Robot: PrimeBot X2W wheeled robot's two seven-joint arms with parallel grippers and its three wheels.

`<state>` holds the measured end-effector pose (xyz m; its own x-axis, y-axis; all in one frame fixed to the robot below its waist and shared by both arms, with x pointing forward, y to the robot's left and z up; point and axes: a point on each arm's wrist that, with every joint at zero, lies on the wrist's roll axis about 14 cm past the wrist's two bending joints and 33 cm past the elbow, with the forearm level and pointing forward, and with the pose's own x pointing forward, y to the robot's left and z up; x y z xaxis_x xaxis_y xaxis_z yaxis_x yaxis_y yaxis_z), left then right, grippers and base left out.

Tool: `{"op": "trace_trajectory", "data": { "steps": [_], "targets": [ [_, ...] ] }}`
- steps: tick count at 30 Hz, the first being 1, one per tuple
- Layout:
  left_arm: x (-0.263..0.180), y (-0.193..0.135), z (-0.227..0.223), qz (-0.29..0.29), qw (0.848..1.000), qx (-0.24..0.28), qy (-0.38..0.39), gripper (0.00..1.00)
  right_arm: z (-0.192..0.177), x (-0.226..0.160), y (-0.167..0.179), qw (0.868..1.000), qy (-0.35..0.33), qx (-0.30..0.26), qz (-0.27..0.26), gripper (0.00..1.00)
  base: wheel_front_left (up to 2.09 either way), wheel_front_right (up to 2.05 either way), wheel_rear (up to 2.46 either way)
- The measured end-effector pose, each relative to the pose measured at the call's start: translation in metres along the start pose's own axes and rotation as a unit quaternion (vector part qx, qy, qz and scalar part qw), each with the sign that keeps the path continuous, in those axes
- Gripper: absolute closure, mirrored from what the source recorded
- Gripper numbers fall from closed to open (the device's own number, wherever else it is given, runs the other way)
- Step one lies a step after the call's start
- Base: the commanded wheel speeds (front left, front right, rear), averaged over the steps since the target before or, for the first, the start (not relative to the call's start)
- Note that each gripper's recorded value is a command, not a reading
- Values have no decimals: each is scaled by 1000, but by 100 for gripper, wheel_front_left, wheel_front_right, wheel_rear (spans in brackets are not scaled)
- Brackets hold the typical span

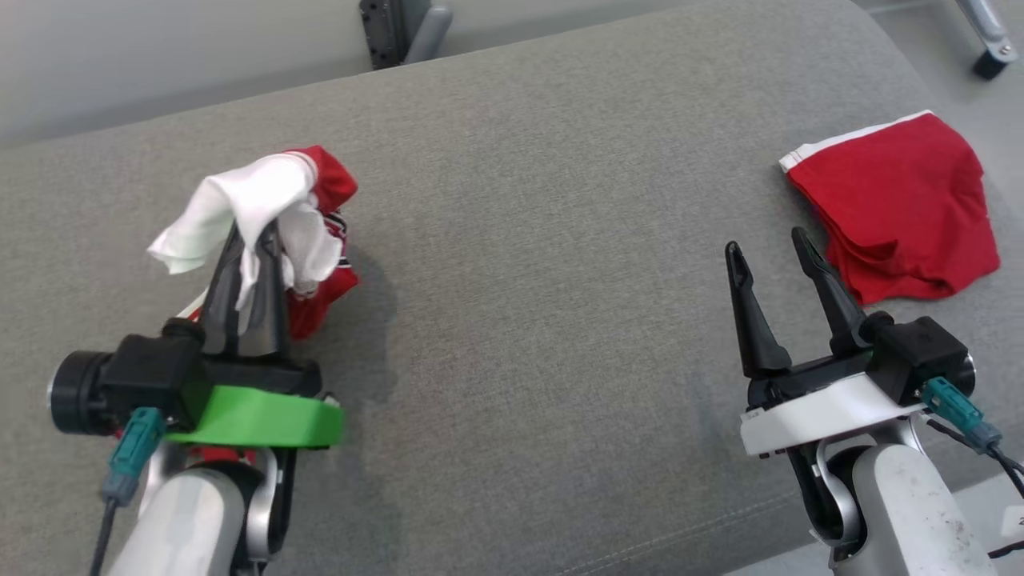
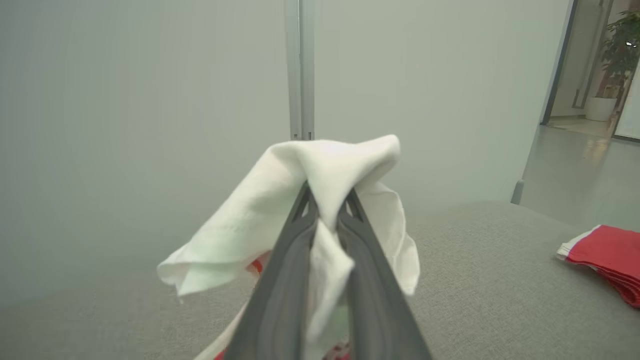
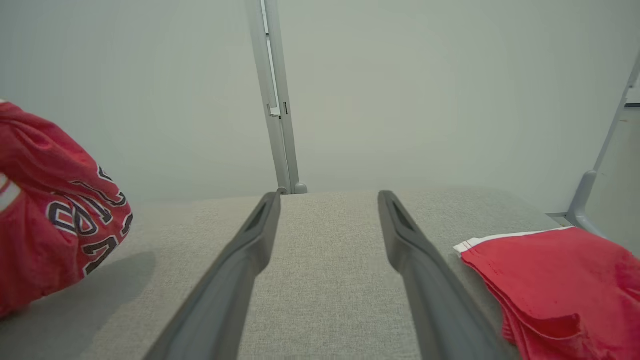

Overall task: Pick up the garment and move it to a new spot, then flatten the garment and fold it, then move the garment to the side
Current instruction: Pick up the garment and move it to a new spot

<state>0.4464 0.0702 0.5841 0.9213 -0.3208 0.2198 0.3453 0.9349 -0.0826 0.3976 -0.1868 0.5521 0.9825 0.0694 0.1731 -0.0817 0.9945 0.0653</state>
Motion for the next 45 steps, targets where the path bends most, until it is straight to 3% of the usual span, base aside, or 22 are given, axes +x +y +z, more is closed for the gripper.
{"op": "trace_trajectory", "data": {
  "steps": [7, 17, 18, 19, 20, 21, 24, 28, 31, 33, 36, 45],
  "targets": [
    [30, -94, -35, -134, 989, -47, 29, 100, 3, -19, -32, 998, 2, -7, -54, 0, 0, 0, 0],
    [8, -195, -133, -275, 943, -101, 159, 100, -13, -43, -69, 992, 28, -16, -123, 0, 0, 0, 0],
    [5, -200, -139, -284, 938, -104, 168, 87, -15, -45, -72, 991, 31, -17, -128, 0, 0, 0, 0],
    [2, -204, -147, -291, 933, -106, 180, 58, -17, -46, -74, 991, 34, -18, -132, 0, 0, 0, 0],
    [-1, -208, -152, -297, 929, -111, 190, 19, -19, -47, -77, 990, 36, -19, -136, 0, 0, 0, 0],
    [-3, -212, -154, -304, 927, -113, 191, 0, -20, -47, -78, 990, 39, -20, -138, 0, 0, 0, 0],
    [-10, -215, -159, -316, 921, -114, 197, 0, -24, -46, -78, 989, 42, -18, -137, 0, 0, 0, 0],
    [-16, -209, -159, -316, 922, -108, 196, 0, -26, -40, -75, 990, 41, -14, -131, 0, 0, 0, 0],
    [-13, -188, -156, -283, 936, -102, 183, 0, -28, -33, -67, 992, 40, -9, -117, 0, 0, 0, 0],
    [-6, -146, -143, -211, 960, -96, 159, 0, -28, -23, -54, 995, 36, -4, -95, 0, 0, 0, 0],
    [2, -110, -128, -152, 975, -87, 134, 0, -27, -16, -44, 996, 32, -1, -77, 0, 0, 0, 0],
    [-4, 6, -86, 8, 996, -43, 81, 0, -21, -1, -11, 999, 27, -1, -18, 0, 0, 0, 0]
  ]
}}
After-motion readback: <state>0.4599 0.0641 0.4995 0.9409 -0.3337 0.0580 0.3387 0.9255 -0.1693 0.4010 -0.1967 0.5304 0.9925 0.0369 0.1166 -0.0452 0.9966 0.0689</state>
